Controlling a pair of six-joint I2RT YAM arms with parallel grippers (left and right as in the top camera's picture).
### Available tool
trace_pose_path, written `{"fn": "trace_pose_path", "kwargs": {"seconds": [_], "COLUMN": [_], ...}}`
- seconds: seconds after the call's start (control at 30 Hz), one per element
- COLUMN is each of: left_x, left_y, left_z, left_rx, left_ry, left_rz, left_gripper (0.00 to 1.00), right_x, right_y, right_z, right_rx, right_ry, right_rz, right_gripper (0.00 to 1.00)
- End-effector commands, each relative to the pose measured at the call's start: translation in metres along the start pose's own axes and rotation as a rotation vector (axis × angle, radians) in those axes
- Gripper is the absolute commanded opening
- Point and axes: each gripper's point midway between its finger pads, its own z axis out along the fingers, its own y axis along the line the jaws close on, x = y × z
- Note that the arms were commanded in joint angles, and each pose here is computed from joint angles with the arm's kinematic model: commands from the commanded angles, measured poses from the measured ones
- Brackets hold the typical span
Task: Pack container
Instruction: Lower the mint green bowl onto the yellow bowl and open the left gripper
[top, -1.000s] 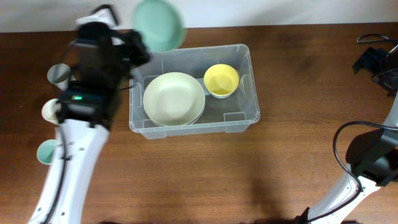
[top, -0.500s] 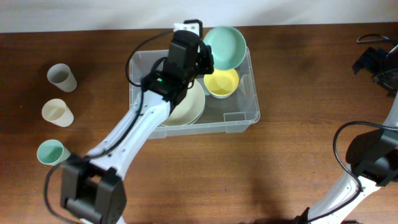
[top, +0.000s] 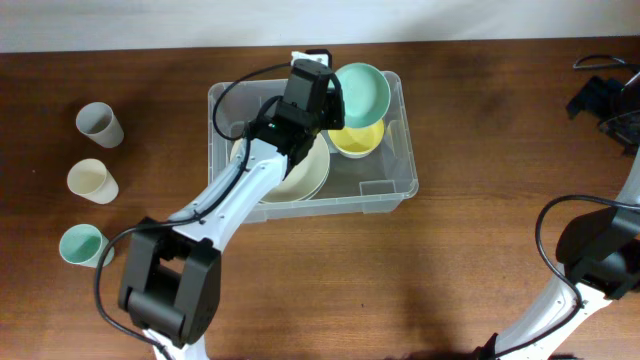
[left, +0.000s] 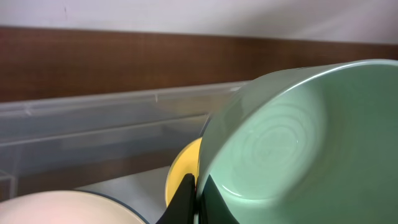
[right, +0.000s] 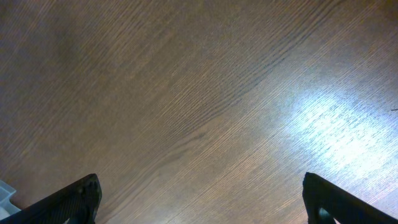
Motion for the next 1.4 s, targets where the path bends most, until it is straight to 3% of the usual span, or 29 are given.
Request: {"fn": "trace_pose_path", "kwargs": {"seconds": [0.0,0.77,0.93,1.27,1.37], "left_x": [0.009,0.061,0.061,0.056,0.048], "left_y": [-0.003,0.009,0.009,0.007,0.004], "left_z": [0.013,0.035,0.035,0.036,0.035], "left_rx": [-0.003,-0.026,-0.026,-0.018,-0.011], "left_ry": [0.021,0.186,0.186,0.165,0.144], "left_rz": [0.027,0.036,0.036,0.035,0.033], "left_gripper": [0.01,0.04,0.08,0.23,0.41], "right_x": [-0.001,-0.001,-0.001,-0.001,-0.001], "right_y": [-0.005,-0.005,-0.005,-0.005,-0.005], "right_z": [0.002,0.002,0.002,0.002,0.002], "right_rx": [0.014,0.014,0.014,0.014,0.014], "right_ry": [0.003,0.003,0.003,0.003,0.003], "right_rz": [0.006,0.006,0.006,0.006,0.006], "right_gripper": [0.99,0.99,0.99,0.99,0.99]}}
